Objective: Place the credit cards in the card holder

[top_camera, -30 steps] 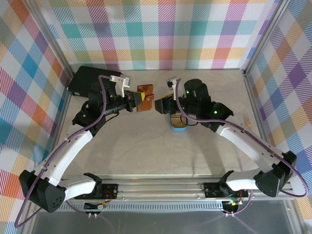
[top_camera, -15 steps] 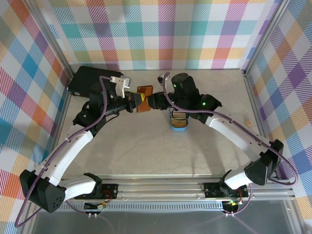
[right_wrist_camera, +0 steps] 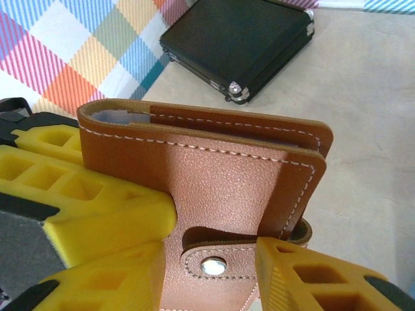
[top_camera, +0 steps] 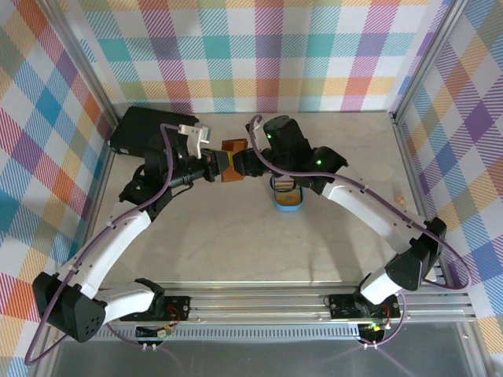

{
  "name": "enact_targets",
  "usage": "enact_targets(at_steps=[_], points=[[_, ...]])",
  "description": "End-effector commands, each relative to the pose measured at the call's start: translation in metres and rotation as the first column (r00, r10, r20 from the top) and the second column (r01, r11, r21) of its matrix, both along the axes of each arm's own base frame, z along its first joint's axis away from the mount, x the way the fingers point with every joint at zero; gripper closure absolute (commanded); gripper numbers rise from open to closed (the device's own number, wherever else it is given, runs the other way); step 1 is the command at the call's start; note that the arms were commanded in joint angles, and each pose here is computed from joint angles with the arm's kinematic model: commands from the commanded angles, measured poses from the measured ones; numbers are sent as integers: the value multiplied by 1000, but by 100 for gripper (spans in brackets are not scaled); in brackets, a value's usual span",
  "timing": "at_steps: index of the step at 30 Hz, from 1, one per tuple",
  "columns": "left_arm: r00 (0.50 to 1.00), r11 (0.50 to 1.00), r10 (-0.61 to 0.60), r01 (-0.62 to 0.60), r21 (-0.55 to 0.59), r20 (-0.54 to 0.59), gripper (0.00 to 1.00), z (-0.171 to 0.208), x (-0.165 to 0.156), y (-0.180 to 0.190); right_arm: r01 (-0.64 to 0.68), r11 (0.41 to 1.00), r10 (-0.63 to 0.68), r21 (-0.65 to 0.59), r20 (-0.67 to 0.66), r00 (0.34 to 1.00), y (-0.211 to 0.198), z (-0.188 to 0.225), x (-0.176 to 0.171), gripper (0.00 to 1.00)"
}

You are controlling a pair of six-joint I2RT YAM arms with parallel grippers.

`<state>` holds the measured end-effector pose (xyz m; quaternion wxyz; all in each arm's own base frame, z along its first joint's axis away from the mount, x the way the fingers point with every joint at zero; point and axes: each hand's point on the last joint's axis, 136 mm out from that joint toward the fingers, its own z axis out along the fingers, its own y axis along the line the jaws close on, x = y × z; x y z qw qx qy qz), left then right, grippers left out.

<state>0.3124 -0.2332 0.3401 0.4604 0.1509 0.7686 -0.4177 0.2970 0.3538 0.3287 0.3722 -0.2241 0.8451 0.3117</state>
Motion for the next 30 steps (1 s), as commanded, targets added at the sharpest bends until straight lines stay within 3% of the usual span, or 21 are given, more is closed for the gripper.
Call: enact_targets(at_steps=[1,18,24,30], points=[[991,989,-114,120,-81,77,100,30,-20,-14,17,997,-15,-75,25,1000,9,-9,5,58],[994,996,-71,75,-49,78,100,24,-16,-8,51,990,-49,-131,16,999,-3,-17,4,99],[996,999,-44,46,-17,76,100,18,-12,-4,88,985,-85,-148,26,996,-18,-12,2,100],[997,999,-38,39,-8,65,100,14,-9,-4,44,993,-40,-110,33,999,-17,-5,-8,99]])
